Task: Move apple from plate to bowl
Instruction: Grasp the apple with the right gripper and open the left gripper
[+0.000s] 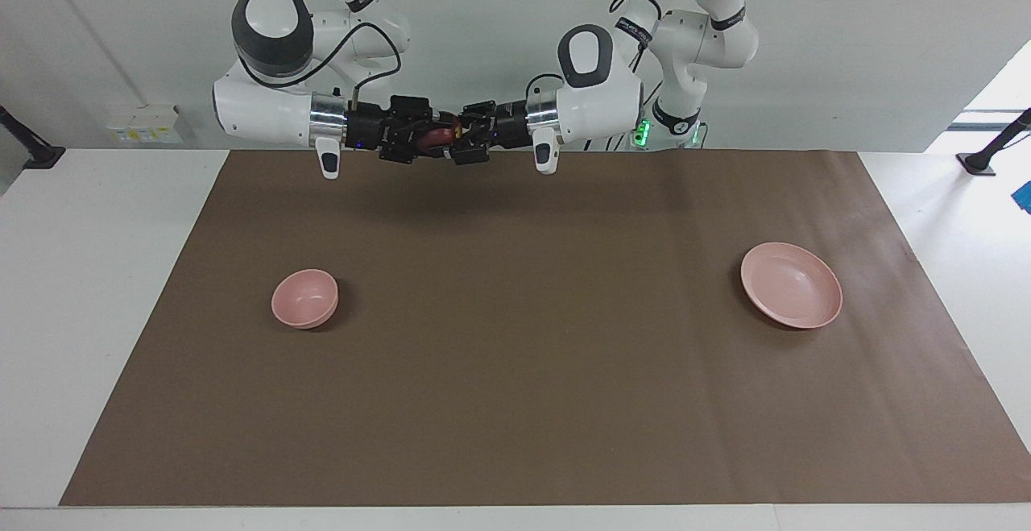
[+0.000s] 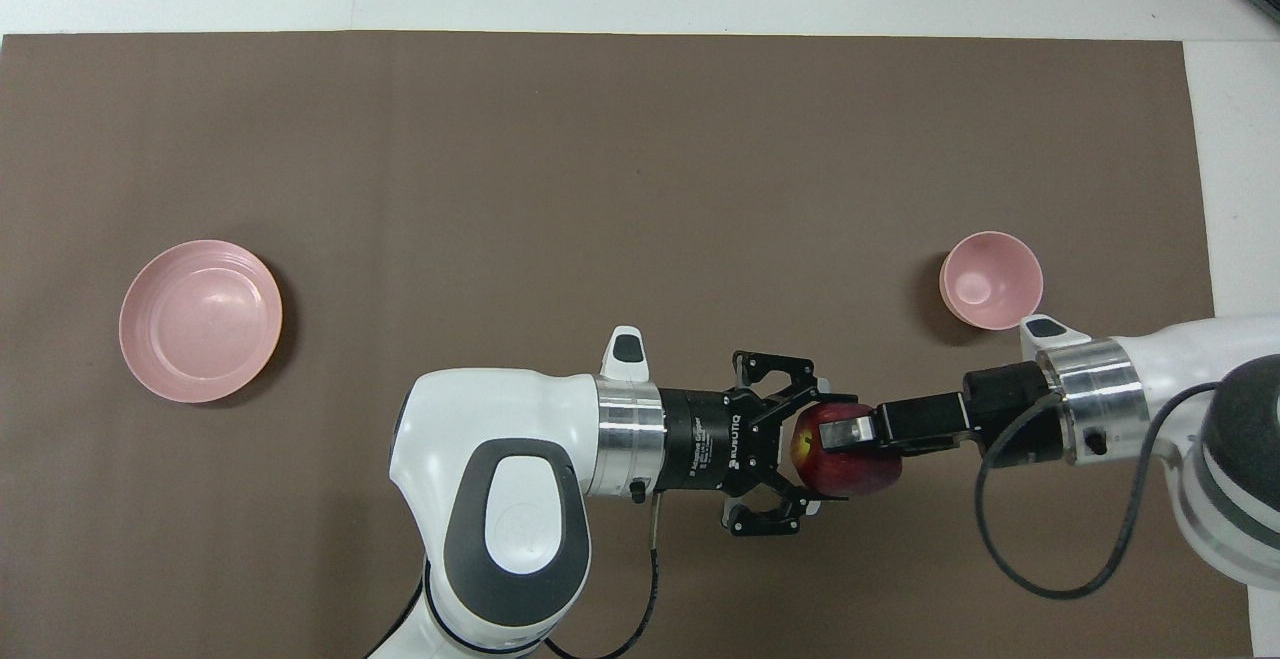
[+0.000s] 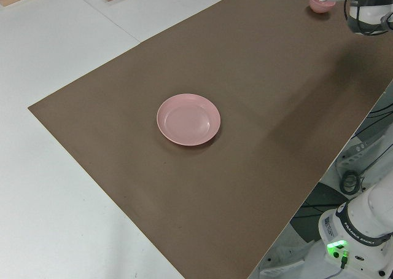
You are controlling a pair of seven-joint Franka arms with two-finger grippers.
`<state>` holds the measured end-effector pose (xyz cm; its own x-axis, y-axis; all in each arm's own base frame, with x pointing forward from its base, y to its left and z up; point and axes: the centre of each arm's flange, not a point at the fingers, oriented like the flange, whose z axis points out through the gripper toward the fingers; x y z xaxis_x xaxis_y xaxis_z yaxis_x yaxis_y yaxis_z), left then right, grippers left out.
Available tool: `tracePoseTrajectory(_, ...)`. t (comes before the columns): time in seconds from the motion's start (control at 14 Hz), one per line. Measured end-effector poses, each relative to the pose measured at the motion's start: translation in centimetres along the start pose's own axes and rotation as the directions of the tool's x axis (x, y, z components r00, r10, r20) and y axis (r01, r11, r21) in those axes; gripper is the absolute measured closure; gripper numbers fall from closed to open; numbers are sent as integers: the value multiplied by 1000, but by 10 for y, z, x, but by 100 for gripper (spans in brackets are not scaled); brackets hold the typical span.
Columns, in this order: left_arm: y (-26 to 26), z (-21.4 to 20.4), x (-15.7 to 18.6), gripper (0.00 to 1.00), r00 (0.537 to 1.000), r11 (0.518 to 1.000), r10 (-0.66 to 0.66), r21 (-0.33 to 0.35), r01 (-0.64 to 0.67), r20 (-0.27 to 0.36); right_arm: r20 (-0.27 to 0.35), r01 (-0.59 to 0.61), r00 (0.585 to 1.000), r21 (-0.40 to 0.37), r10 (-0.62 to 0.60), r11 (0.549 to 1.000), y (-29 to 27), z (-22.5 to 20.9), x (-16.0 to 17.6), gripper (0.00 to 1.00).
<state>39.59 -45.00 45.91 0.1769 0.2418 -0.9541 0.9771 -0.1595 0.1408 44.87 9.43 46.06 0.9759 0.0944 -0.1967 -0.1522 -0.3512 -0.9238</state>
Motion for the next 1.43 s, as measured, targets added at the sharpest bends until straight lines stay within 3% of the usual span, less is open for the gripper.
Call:
tracePoseTrajectory(0.36,0,0,0,21,1000,1000,0,-1,0,-1,3,2,1000,-8,-2,1000,0,0,-1,2)
tracePoseTrajectory(0.43,0,0,0,21,1000,1000,0,-2,0,-2,2,1,1000,-7,-1,1000,0,-1,-1,11)
tracePoseTrajectory(0.86,-1,1,0,21,999,999,-36,-3,36,-2,2,-24,1000,-7,24,1000,0,-1,-1,11)
tracePoseTrajectory(1.0,0,1,-1,3,999,999,-40,-2,40,-1,9,-22,1000,-25,23,999,2,0,-1,11)
tracePoseTrajectory(1.07,0,1,-2,0,999,999,-42,-4,42,0,11,-21,1000,-37,22,999,3,-1,-2,11)
tracePoseTrajectory(1.43,18,-23,7,0,1000,1000,-30,9,30,-5,3,-13,1000,-114,13,993,9,-18,4,13)
